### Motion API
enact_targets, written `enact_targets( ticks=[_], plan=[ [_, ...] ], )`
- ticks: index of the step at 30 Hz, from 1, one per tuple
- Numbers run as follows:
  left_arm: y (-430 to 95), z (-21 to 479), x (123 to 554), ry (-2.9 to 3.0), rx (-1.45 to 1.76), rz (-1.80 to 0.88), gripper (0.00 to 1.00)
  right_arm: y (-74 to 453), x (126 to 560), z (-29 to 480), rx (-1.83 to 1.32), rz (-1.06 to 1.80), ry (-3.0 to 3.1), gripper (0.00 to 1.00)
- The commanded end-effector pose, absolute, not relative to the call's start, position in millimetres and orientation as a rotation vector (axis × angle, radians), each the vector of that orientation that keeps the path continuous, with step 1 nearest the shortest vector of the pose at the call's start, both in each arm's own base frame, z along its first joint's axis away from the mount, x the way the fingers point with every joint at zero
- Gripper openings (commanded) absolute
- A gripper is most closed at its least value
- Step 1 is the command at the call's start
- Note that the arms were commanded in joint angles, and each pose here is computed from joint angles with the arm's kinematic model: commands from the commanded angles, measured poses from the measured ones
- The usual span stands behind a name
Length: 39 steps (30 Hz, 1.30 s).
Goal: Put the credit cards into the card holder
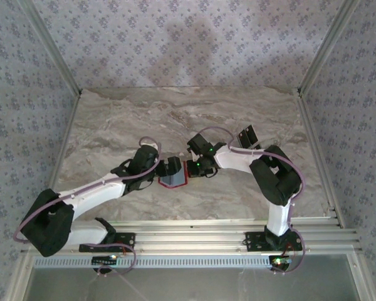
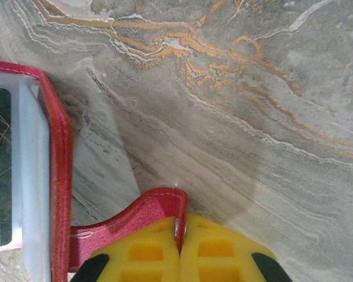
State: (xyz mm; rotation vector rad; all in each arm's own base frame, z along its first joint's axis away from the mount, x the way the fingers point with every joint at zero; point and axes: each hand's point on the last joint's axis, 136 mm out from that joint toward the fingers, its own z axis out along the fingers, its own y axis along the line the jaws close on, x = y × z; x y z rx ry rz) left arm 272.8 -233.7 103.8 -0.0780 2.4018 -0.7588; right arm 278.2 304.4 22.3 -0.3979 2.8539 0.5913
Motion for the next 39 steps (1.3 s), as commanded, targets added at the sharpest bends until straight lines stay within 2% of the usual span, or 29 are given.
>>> enact_targets(
  ticks=[1, 7, 8, 11, 12, 23, 31, 39],
  plan=[
    [-263, 123, 281, 2.346, -0.071, -0.875, 0.99, 305, 280, 19, -0.362, 0.627, 2.869, 0.0],
    [-287, 110, 282, 2.369, -0.052, -0.905, 0.99, 291, 292, 40, -0.28, 0.683, 2.82, 0.05],
    [-290, 109, 283, 2.37, -0.052, -0.91, 0.99, 288, 294, 43, -0.265, 0.688, 2.814, 0.07],
    [-299, 106, 282, 2.37, -0.047, -0.916, 0.99, 275, 298, 48, -0.206, 0.695, 2.797, 0.26],
    [-301, 105, 282, 2.373, -0.047, -0.916, 0.99, 271, 299, 49, -0.19, 0.696, 2.794, 0.29],
    [-305, 76, 284, 2.483, -0.111, -0.819, 0.99, 243, 298, 63, -0.09, 0.718, 2.756, 0.39],
    [-294, 85, 289, 2.459, -0.15, -0.782, 0.99, 238, 281, 93, -0.065, 0.791, 2.685, 0.38],
    [-260, 121, 305, 2.407, -0.176, -0.76, 1.0, 278, 262, 111, -0.185, 0.866, 2.643, 0.18]
  ],
)
